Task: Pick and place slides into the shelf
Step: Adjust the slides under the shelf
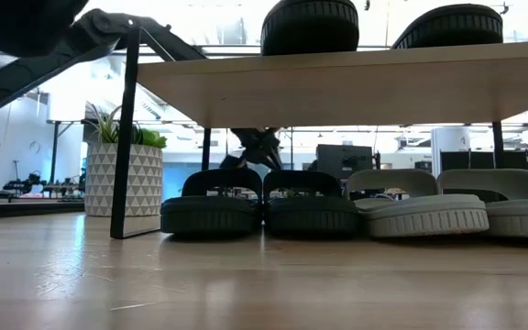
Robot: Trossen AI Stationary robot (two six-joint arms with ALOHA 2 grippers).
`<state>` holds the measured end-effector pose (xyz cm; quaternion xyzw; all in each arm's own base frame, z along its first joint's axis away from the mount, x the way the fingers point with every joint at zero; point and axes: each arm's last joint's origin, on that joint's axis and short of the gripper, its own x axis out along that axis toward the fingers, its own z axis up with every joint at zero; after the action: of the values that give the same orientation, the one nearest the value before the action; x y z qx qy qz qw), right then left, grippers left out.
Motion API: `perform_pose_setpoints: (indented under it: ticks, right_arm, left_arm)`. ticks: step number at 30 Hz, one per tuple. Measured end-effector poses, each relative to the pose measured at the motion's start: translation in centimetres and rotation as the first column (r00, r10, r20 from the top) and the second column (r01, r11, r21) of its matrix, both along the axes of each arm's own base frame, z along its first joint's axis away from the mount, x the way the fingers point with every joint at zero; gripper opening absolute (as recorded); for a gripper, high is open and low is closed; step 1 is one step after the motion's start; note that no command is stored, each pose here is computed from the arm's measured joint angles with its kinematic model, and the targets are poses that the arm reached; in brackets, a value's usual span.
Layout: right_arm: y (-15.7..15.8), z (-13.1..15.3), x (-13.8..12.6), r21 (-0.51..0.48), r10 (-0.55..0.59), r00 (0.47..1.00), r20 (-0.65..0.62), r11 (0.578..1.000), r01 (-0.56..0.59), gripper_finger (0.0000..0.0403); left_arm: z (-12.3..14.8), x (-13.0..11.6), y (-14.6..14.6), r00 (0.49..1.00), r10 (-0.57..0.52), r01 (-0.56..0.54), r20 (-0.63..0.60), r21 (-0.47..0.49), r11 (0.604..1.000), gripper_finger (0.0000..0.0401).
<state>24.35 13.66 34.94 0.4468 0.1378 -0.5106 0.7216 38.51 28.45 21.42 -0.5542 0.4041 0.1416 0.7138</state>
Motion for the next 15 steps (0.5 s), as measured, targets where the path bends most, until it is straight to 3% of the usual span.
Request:
perform_pose_setpoints:
  ticks: [6,10,15]
  right_arm:
    - [0.0,-0.2,0.0,-0.004,0.001,1.000,-0.010,1.000,-0.001,0.0011]
    - [0.0,-0.2,0.0,-0.004,0.003,1.000,-0.011,1.000,-0.003,0.0011]
    - [0.1,-0.2,-0.1,0.016,0.009,1.000,-0.024,1.000,-0.008,0.0011]
  left_arm:
    - [-1.3,2.6,-3.0,0.997,-0.078,0.079,-0.031,0.054,0.995,0.0000]
    - [-2.7,3.7,-4.1,0.992,-0.114,0.117,-0.052,0.043,0.992,0.0000]
    - [-2.3,4.3,-4.4,0.995,-0.095,0.098,-0.040,0.066,0.993,0.0000]
